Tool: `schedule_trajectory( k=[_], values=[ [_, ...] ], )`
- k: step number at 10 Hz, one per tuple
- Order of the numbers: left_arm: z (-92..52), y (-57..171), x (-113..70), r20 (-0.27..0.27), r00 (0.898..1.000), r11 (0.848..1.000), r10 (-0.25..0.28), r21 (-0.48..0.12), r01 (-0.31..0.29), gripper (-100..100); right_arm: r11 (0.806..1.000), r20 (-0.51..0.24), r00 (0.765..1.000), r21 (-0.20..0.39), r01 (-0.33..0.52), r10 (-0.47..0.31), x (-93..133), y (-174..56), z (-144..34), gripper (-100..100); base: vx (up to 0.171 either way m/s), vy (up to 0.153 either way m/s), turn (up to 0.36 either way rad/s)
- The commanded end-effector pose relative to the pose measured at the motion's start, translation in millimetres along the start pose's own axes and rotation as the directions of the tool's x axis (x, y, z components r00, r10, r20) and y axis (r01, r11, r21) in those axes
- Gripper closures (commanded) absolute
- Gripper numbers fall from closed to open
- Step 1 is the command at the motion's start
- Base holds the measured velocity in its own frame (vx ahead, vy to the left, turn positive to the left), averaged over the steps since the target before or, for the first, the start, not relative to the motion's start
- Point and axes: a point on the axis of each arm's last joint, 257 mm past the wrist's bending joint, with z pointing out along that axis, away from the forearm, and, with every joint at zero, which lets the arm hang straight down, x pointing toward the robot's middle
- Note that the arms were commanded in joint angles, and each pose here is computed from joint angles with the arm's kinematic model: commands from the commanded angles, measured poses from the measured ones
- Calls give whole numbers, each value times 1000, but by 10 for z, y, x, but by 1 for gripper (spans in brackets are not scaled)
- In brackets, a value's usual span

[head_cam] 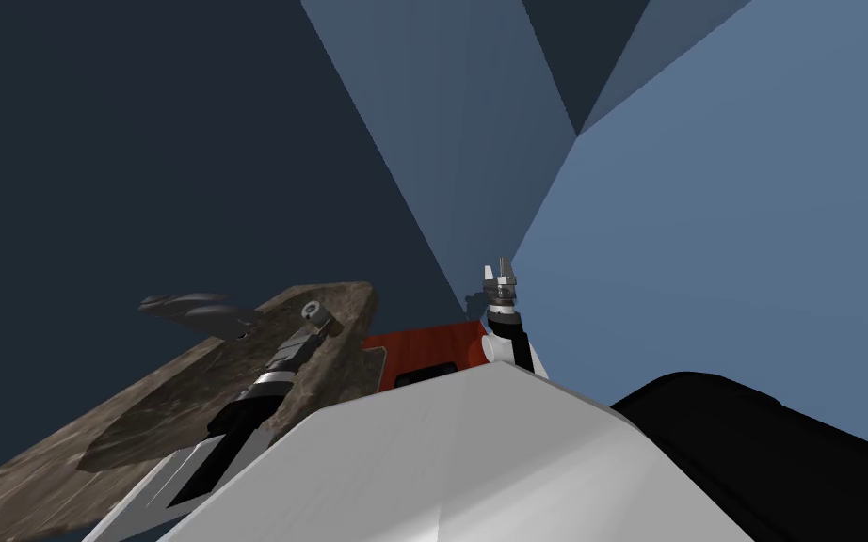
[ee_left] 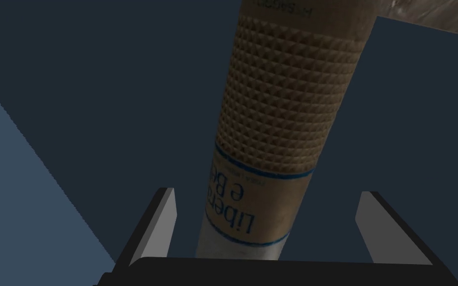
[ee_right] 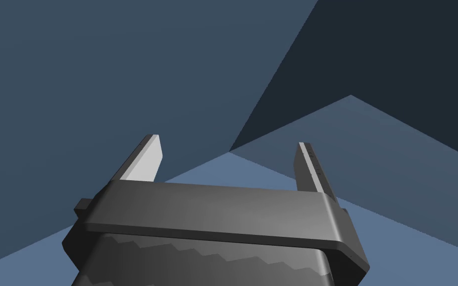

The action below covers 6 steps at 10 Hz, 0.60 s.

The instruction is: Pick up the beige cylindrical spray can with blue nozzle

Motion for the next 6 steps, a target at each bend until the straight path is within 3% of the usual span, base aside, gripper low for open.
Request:
schedule_trajectory(
  k=[1, 3, 4, 5, 6],
  values=[
    [142, -111, 55, -1, 1000, 998, -20, 52, 20, -100, 1000, 0, 1000, 0, 0, 0, 0, 0, 0, 0, -73, -37, -16],
    [272, -19, 97, 3, 1000, 999, -26, 39, 26, -100, 1000, 0, 1000, 0, 0, 0, 1, 0, 1, 0, -78, -36, -4],
    [250, 59, 181, -13, 1000, 999, -28, 22, 28, -100, 1000, 0, 1000, 0, 0, 0, 1, 0, 0, 0, -8, -6, 0],
    [382, -73, 191, -11, 999, 996, -41, 77, 41, -100, 1000, 0, 1000, 0, 0, 0, 0, 0, 0, 0, -74, -40, -14],
    [447, -33, 204, -9, 999, 997, -43, 71, 43, -100, 1000, 0, 1000, 0, 0, 0, 1, 0, 1, 0, -86, -43, -1]
  ],
)
